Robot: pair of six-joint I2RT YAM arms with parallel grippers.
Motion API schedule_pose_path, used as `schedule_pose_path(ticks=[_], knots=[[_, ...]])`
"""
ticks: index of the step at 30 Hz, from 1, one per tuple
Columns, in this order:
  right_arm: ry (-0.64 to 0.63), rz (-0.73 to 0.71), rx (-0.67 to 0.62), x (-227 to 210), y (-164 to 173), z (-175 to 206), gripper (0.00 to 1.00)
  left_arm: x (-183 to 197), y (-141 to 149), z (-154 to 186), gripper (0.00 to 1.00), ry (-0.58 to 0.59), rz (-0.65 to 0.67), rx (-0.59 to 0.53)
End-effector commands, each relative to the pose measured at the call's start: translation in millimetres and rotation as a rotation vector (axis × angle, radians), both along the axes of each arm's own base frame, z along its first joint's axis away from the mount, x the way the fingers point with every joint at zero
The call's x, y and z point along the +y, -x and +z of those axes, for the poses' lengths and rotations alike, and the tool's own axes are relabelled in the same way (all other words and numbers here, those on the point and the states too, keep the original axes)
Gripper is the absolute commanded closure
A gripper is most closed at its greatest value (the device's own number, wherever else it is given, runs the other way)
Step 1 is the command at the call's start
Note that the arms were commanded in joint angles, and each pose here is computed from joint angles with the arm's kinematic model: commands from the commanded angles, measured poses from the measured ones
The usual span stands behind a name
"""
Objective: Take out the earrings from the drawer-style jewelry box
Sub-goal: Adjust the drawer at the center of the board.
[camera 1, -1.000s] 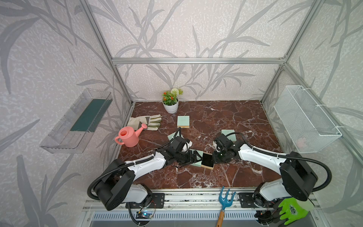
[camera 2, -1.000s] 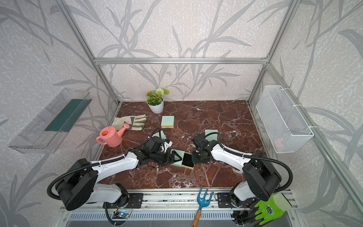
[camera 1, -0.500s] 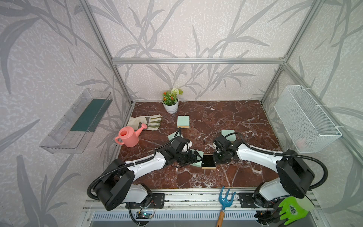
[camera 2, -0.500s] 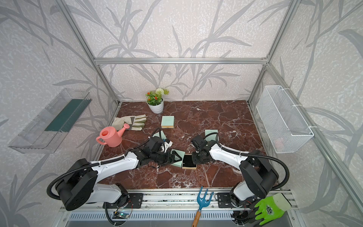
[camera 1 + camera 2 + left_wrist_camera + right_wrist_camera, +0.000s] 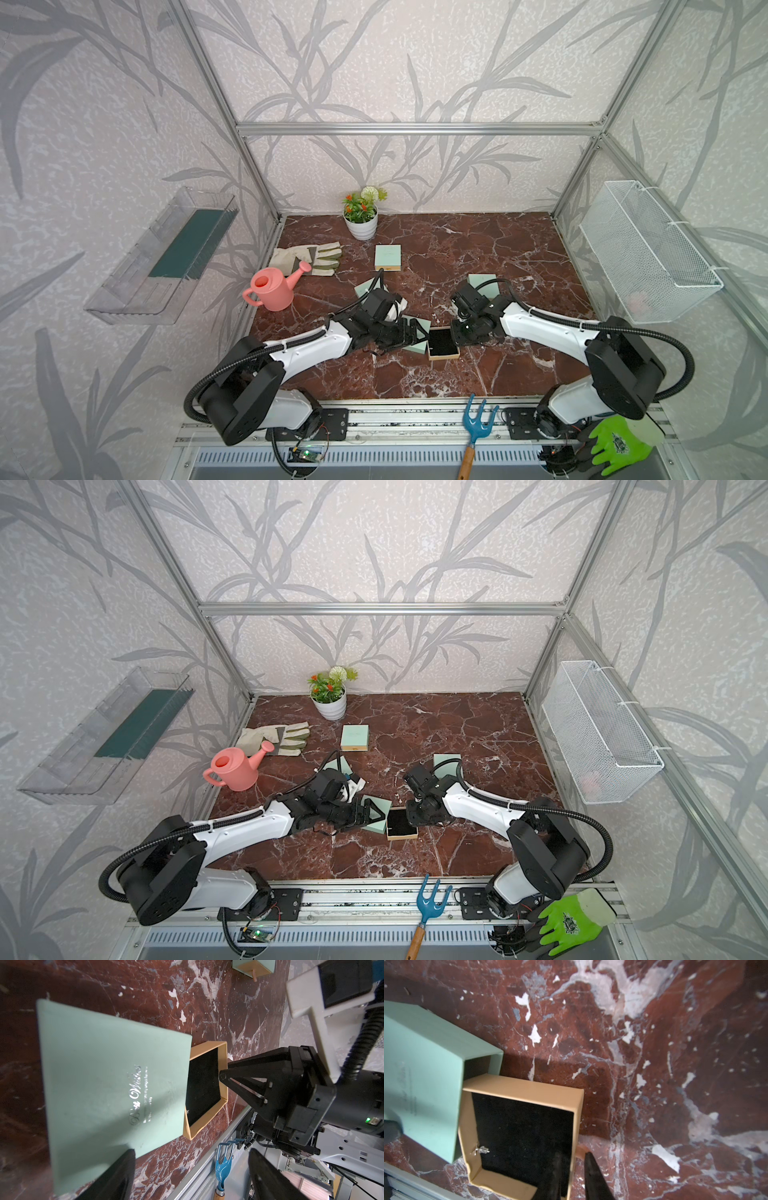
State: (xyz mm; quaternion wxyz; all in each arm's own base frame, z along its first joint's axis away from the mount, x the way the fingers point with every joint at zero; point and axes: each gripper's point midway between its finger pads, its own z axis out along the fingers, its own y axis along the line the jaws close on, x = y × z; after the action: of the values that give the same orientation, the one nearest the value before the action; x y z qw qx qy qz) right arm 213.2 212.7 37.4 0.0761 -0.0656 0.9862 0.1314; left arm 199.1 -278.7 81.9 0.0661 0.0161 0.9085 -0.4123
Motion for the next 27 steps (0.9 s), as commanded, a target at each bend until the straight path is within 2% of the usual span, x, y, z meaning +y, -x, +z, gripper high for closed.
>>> schedule_pose_path(ticks=[1,7,14,22,25,27], knots=[[0.013,-0.026,-0.004,0,-3,3,0.8,4,0,0,0.15,-0.031,0.008,-0.007],[0.021,-0.132,-0.019,-10,-4,6,0.9,6,0,2,0.15,-0.03,0.009,-0.016],[0.024,-0.25,-0.038,-25,0,10,0.92,6,0,3,0.15,-0.029,0.006,-0.022],[-0.019,-0.264,-0.043,-24,4,21,0.8,3,-3,14,0.15,-0.007,0.013,-0.042],[-0.051,-0.171,-0.128,-21,-1,37,0.7,3,-5,28,0.15,0.02,0.016,-0.082],[-0.076,-0.036,-0.203,-13,-4,53,0.65,5,-4,42,0.15,0.041,0.013,-0.125]])
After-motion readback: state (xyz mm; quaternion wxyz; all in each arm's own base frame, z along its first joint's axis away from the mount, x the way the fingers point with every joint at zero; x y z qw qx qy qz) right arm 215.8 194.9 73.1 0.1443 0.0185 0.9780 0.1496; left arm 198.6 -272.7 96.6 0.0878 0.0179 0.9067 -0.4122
